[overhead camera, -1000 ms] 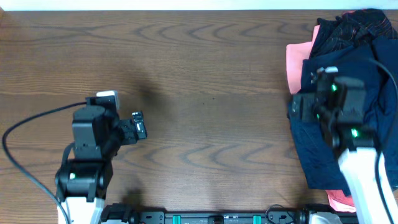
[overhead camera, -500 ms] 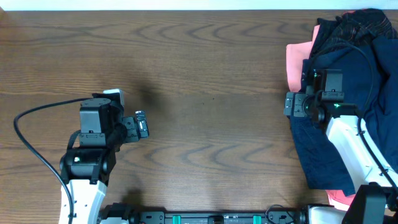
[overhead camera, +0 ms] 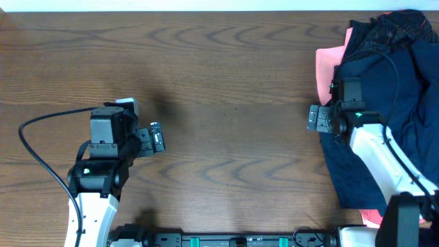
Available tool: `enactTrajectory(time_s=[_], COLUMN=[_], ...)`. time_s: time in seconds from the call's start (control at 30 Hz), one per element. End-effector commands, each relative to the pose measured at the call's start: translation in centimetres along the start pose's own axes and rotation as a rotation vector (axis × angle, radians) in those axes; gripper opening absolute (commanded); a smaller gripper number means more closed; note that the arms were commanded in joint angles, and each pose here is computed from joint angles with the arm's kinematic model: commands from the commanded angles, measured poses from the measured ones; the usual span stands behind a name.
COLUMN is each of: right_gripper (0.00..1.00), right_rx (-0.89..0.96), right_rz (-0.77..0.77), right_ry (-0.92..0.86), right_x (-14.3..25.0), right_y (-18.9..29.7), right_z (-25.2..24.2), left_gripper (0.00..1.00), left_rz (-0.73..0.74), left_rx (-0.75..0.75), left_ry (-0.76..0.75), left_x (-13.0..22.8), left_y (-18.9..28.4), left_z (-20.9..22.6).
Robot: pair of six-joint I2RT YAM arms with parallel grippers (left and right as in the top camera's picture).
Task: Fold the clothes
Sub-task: 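Reach the right gripper into the clothes pile and grasp the navy shorts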
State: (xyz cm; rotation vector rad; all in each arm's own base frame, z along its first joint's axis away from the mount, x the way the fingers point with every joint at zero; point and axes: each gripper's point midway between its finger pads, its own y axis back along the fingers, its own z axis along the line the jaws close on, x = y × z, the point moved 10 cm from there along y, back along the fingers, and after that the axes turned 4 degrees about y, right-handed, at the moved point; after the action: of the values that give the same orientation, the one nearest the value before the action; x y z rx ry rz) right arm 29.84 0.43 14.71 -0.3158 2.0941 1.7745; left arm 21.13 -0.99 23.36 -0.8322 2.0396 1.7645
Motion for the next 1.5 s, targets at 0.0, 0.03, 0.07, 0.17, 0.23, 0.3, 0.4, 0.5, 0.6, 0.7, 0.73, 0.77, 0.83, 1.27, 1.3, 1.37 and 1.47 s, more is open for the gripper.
enactTrajectory(time_s=[0.0, 0.03, 0.07, 0.17, 0.23, 0.3, 0.4, 0.5, 0.6, 0.7, 0.73, 0.77, 0.83, 1.27, 1.3, 1.37, 1.47], right_gripper=[0.99, 0.96, 0.93, 0.59, 0.22, 0.01, 0.01, 0.01, 0.01, 0.01, 0.01, 0.01, 0.01, 0.01, 0.01, 0.03, 0.22], right_rx=[0.05, 0.066, 0.082, 0.111, 0.115, 0.113, 0.102, 0.071, -0.109, -0.299, -0.359, -0.405, -0.507, -0.707, -0.718, -0.746, -0.767], right_rz=[0.024, 0.031, 0.035, 0.037, 0.037, 0.032, 0.001, -0.099, -0.276, -0.401, -0.424, -0.435, -0.419, -0.218, -0.217, -0.219, -0.229], right_ry=[-0.041, -0.055, -0.069, -0.1, -0.105, -0.11, -0.118, -0.112, 0.014, 0.125, 0.159, 0.189, 0.258, 0.54, 0.543, 0.545, 0.562], right_x=[0.0, 0.1, 0.2, 0.2, 0.2, 0.1, -0.7, -3.6, -8.4, -11.5, -12.0, -12.1, -11.5, -5.7, -5.6, -5.2, -4.8], right_y=[-0.9, -1.1, -1.3, -1.6, -1.6, -1.6, -0.6, 2.7, 8.5, 13.9, 15.4, 16.4, 17.6, 12.3, 11.8, 10.7, 10.1], right_z=[0.5, 0.4, 0.4, 0.2, 0.1, 0.1, 0.1, -0.1, 0.6, 1.6, 2.2, 2.8, 4.7, 19.8, 20.8, 22.9, 24.4], left_gripper=[0.98, 0.98, 0.98, 0.98, 0.98, 0.98, 0.98, 0.98, 0.98, 0.98, 0.98, 0.98, 0.98, 0.98, 0.98, 0.98, 0.98], left_rz=[-0.006, -0.004, -0.003, -0.002, -0.002, -0.002, -0.006, -0.01, -0.01, -0.01, -0.011, -0.011, -0.011, -0.011, -0.01, -0.006, 0.017], left_rx=[0.026, 0.03, 0.033, 0.035, 0.035, 0.035, 0.036, 0.037, 0.037, 0.037, 0.038, 0.038, 0.038, 0.038, 0.038, 0.051, 0.136], left_ry=[-0.01, -0.016, -0.019, -0.022, -0.022, -0.022, -0.022, -0.022, -0.022, -0.022, -0.022, -0.022, -0.022, -0.022, -0.022, -0.021, -0.022], left_x=[-0.3, -0.3, -0.3, -0.2, -0.2, -0.2, -0.3, -0.4, -0.4, -0.4, -0.4, -0.4, -0.4, -0.4, -0.4, -0.3, -0.1], left_y=[0.3, 0.3, 0.3, 0.3, 0.3, 0.3, 0.3, 0.3, 0.3, 0.3, 0.3, 0.3, 0.3, 0.3, 0.3, 0.3, 0.4], left_z=[-0.7, -0.8, -0.9, -1.0, -1.0, -1.0, -1.0, -1.0, -1.0, -1.0, -1.0, -1.0, -1.0, -1.0, -1.0, -1.1, -1.7])
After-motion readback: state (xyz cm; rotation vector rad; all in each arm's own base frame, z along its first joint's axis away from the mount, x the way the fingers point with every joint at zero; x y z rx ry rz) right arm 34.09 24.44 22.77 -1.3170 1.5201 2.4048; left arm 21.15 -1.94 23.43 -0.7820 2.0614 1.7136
